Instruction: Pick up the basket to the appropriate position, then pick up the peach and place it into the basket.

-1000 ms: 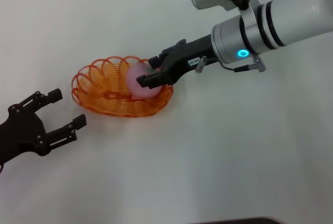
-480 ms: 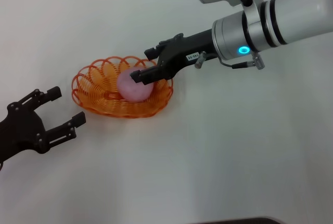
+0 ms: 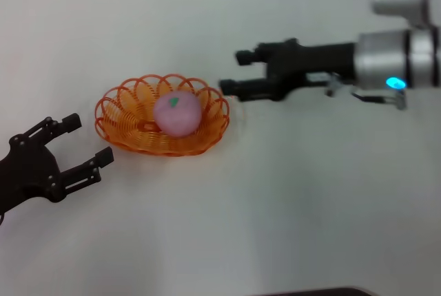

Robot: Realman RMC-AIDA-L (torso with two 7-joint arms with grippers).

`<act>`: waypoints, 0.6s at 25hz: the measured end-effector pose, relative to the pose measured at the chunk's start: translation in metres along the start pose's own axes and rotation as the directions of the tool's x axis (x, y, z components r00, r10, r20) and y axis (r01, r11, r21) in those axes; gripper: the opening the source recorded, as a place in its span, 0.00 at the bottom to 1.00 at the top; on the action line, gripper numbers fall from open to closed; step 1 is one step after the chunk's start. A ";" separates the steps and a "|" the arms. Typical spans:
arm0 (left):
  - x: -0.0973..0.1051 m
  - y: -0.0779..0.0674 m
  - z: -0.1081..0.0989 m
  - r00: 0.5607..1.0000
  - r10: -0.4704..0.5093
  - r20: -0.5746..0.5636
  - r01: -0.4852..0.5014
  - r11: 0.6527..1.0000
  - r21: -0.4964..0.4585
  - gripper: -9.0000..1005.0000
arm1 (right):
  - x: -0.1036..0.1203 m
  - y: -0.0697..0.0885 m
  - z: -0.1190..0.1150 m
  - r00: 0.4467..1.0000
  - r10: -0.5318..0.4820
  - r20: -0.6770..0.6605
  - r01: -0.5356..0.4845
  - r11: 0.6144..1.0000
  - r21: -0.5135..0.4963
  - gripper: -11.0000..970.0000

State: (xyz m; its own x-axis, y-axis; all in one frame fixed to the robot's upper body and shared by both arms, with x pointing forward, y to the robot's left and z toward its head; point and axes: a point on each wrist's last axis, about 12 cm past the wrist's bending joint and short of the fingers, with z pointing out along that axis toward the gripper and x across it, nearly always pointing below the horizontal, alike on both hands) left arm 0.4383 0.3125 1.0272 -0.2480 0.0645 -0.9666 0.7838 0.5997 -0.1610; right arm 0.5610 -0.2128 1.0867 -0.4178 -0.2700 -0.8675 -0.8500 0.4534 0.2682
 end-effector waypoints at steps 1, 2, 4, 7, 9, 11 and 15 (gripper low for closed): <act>0.000 0.000 0.000 1.000 0.000 0.000 0.000 1.000 0.000 0.86 | 0.008 0.000 -0.009 1.000 -0.006 0.015 0.006 1.000 0.004 0.81; 0.000 0.000 0.000 1.000 0.000 -0.001 0.000 1.000 -0.001 0.86 | 0.015 0.001 -0.017 1.000 -0.010 0.028 0.010 1.000 0.009 0.81; 0.001 0.000 0.000 1.000 -0.002 -0.003 0.002 1.000 -0.002 0.86 | 0.030 0.003 -0.033 0.998 -0.034 0.057 0.033 0.999 0.018 0.81; 0.002 -0.001 0.000 1.000 -0.004 -0.010 0.004 1.000 0.000 0.86 | 0.052 0.010 -0.055 0.994 -0.048 0.101 0.045 0.999 0.029 0.81; 0.003 -0.002 -0.001 1.000 -0.008 -0.014 0.008 1.000 -0.001 0.86 | 0.068 0.015 -0.068 0.990 -0.064 0.125 0.060 0.998 0.033 0.81; 0.005 -0.003 -0.002 1.000 -0.016 -0.013 0.016 1.000 -0.004 0.86 | 0.083 0.021 -0.079 0.986 -0.082 0.146 0.076 0.996 0.045 0.81; 0.008 -0.005 -0.002 1.000 -0.025 -0.013 0.025 1.000 -0.005 0.86 | 0.113 0.035 -0.096 0.975 -0.142 0.172 0.128 0.988 0.090 0.81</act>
State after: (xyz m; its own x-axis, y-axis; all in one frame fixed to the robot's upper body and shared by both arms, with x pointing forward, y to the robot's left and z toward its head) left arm 0.4312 0.3116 1.0207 -0.2751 0.0599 -0.9596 0.7747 0.6049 -0.1843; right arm 0.4538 -0.3092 1.0385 -0.2311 -0.1810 -0.9559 -0.8642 0.4894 0.1163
